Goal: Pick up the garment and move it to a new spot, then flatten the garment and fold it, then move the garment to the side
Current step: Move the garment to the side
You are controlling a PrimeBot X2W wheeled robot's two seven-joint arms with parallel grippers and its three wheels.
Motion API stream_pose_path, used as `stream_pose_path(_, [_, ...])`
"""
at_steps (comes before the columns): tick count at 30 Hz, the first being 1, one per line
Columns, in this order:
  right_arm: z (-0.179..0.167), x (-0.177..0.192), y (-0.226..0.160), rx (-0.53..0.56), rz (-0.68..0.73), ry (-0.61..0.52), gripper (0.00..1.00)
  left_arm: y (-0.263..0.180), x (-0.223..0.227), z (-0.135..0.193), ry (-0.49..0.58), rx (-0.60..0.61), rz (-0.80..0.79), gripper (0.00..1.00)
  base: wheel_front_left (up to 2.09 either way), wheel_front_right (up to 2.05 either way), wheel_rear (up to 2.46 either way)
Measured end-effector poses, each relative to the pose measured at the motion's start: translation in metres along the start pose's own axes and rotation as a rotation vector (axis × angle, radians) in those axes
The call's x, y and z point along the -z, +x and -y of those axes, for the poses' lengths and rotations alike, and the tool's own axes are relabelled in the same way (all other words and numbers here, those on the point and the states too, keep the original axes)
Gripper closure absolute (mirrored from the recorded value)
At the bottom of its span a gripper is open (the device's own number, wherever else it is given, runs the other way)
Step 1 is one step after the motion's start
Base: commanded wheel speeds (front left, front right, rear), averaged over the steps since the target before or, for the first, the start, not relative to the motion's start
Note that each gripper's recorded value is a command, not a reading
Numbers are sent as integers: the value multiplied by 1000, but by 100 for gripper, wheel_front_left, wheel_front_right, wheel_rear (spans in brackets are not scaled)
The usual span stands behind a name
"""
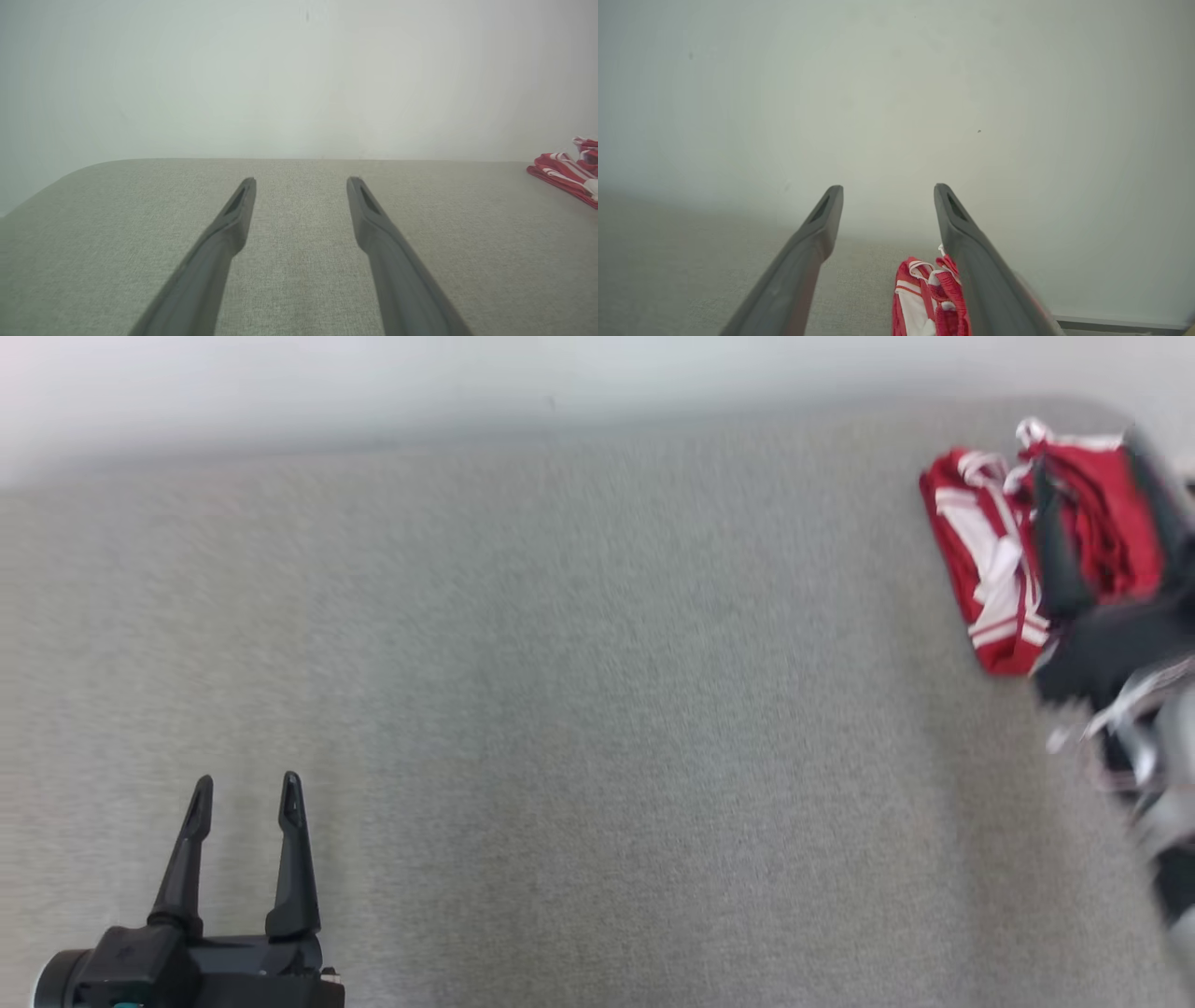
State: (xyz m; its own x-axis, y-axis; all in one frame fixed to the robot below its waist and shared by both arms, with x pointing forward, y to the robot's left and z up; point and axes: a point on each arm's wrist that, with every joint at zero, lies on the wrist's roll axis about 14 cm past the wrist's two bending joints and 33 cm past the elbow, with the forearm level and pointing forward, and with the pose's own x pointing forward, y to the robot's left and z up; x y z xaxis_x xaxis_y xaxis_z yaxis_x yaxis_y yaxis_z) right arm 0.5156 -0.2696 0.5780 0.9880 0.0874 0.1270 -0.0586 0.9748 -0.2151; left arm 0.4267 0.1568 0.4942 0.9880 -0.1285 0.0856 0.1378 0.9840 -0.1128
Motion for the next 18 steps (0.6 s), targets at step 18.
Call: stream_pose_path(18, [-94, 14, -100, -20, 9, 269, 0, -44, -36, -13, 0, -66, 69, 0, 0, 0, 0])
